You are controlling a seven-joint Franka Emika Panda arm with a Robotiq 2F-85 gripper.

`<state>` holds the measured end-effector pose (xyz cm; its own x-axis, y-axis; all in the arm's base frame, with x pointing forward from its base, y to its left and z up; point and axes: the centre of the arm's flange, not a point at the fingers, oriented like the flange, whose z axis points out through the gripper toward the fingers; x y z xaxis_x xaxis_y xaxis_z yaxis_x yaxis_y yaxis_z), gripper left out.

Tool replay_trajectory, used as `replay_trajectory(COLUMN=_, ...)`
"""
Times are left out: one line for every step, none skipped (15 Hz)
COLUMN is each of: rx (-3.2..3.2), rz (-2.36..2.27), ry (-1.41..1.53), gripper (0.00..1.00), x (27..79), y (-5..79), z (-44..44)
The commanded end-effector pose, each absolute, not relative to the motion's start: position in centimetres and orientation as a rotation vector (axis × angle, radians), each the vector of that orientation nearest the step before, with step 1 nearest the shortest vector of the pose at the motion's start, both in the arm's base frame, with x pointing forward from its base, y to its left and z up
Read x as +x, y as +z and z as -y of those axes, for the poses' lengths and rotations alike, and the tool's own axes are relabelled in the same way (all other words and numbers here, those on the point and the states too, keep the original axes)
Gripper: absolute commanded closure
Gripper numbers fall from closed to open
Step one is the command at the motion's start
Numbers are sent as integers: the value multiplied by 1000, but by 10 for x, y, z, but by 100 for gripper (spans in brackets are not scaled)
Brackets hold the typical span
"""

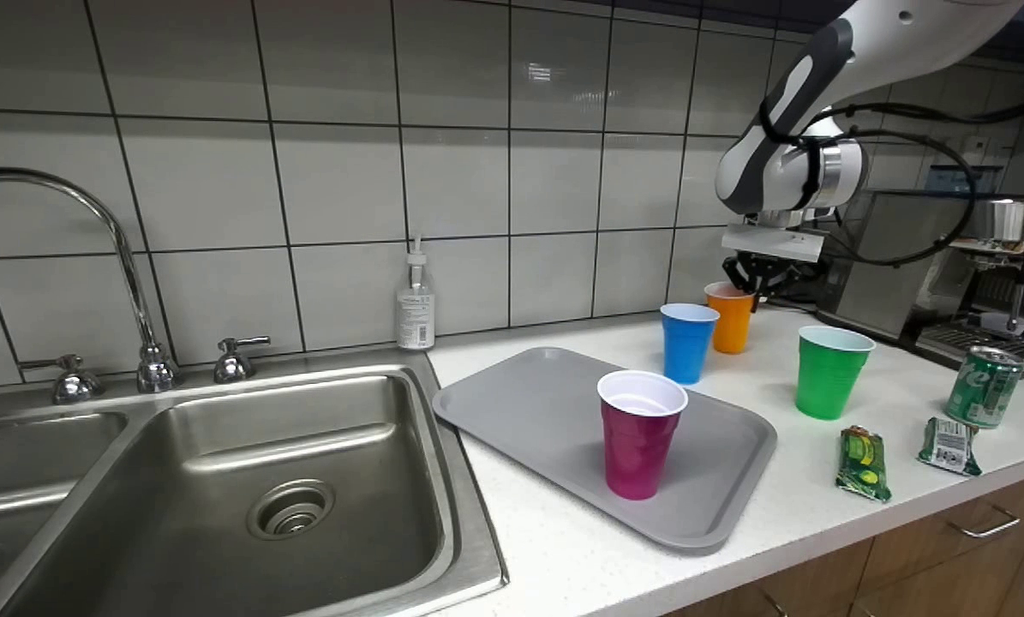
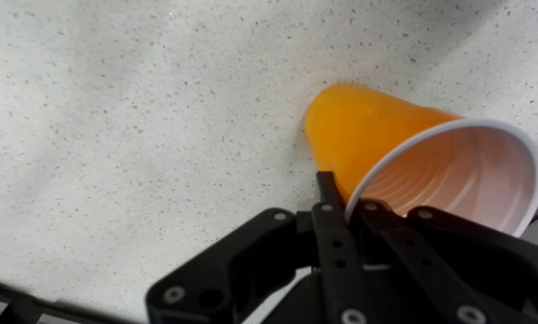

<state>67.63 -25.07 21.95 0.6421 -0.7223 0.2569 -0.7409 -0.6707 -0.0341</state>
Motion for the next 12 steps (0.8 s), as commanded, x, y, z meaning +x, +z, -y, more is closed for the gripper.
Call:
replay_trajectory(rx=2788, rz=1262, ry=366, gripper=67, x=688, y=222, z=254)
replay_trajectory(rx=2787, rz=1264, ry=370, gripper=58, x=687, y=224, z=253)
replay_trajectory(rx=2786, rz=1267, ry=373, gripper=50, x=686, y=225, z=253)
replay_trajectory(rx=2785, rz=1268, ry=379, gripper=43, x=684, y=228, z=252)
replay_trajectory(rx=2784, rz=1267, ry=383, gripper=37, x=682, y=231, z=251)
replay_trajectory(rx=2783, rz=1267, ry=386, gripper=28, x=680, y=233, z=250)
replay_trajectory(rx=2782, rz=1265, ry=389, gripper=22, x=678, y=236, z=249)
replay_trajectory(rx=2781, rz=1265, ry=394, gripper=13, x=675, y=239, z=247)
replay_trajectory(rx=2779, rz=1265, ry=402, gripper=6, x=673, y=243, z=245)
replay_trajectory(rx=2778, rz=1263, ry=411, gripper=1, x=671, y=248, z=243)
replay_trajectory(rx=2777, rz=1261, ry=419, gripper=0, x=668, y=253, z=241)
replay_trajectory(rx=2775, rz=1259, ry=427, gripper=0, x=664, y=258, z=239)
